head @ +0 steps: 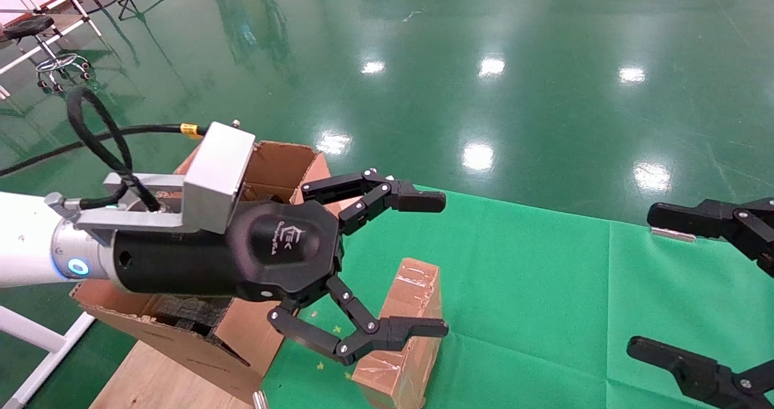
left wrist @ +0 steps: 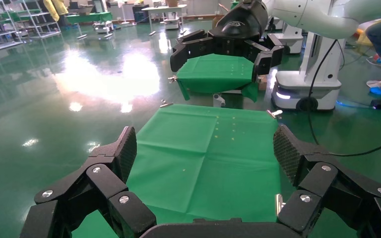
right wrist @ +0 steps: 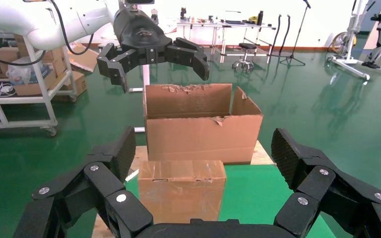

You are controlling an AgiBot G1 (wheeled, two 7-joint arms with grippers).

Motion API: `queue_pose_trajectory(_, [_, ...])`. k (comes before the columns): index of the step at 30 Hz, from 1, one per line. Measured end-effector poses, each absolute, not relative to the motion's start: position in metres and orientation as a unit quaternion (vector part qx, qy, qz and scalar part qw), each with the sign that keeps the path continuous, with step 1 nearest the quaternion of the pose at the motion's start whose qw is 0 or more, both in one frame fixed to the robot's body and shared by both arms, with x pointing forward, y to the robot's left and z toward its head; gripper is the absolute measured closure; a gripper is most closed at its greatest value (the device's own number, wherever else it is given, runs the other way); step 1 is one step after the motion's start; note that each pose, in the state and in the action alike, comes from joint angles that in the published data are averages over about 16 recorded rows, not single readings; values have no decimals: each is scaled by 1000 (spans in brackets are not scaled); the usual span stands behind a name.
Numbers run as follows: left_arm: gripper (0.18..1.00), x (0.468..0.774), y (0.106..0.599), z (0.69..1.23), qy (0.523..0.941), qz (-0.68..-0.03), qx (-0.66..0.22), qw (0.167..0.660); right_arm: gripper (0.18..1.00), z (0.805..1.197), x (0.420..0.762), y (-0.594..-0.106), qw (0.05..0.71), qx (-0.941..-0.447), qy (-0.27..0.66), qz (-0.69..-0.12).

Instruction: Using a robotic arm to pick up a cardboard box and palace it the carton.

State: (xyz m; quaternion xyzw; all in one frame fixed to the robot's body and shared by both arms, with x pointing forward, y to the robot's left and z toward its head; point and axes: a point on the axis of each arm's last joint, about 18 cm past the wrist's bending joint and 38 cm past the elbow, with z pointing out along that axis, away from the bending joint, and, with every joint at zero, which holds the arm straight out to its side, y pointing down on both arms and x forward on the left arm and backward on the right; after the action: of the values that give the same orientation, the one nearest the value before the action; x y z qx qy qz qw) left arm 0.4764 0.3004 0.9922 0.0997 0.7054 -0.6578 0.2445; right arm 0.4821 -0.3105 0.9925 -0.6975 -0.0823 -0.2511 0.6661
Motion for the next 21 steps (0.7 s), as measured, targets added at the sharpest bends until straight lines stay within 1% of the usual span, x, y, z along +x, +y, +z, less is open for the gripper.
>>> queue_pose_trajectory(17, [183,476,301,992,706,-658,99,245,178,992,482,-311,666,-698,-82,-251])
queue_pose_trajectory(21, [183,478,302,990,714,-649,95,245,178,992,482,-311,666,-698,-82,-251])
